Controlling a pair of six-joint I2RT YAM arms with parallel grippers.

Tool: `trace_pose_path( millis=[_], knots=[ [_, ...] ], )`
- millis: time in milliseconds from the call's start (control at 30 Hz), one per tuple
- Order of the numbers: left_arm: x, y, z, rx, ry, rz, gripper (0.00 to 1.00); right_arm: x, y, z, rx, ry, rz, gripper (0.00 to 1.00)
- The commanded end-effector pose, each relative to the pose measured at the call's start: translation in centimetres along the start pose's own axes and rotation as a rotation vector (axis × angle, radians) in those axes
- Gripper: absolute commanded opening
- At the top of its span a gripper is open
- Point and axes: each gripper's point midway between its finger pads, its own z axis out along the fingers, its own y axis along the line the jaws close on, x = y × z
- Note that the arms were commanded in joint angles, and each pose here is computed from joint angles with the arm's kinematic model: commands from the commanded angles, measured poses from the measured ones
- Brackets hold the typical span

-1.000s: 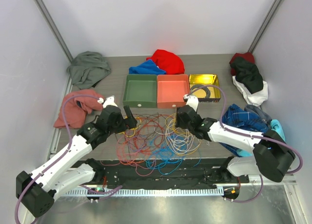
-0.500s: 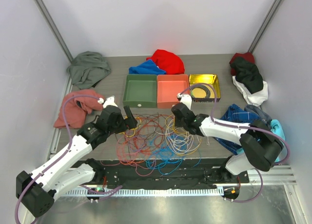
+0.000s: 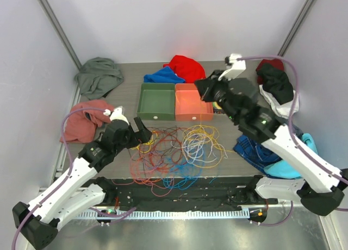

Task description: Untangle the cables

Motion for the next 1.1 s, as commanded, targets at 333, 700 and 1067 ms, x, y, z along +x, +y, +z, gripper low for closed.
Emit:
trace_pose_path(
  millis=[333, 700, 1067],
  knots=[
    [-3.8, -4.3, -1.9, 0.193, -0.137, 0.0, 1.0, -17.2, 9.3, -9.1, -0.356, -0.225, 0.067, 0.01],
    [-4.2, -4.8, -3.1, 0.259, -0.177, -0.009, 1.0, -7.2, 5.4, -3.4, -0.2, -0.058, 0.061, 0.01],
    [-2.1, 0.1, -3.4, 0.08, -0.145, -0.011, 1.0, -0.9, 1.6, 3.2, 0.02, 0.035, -0.059, 0.01]
  ],
)
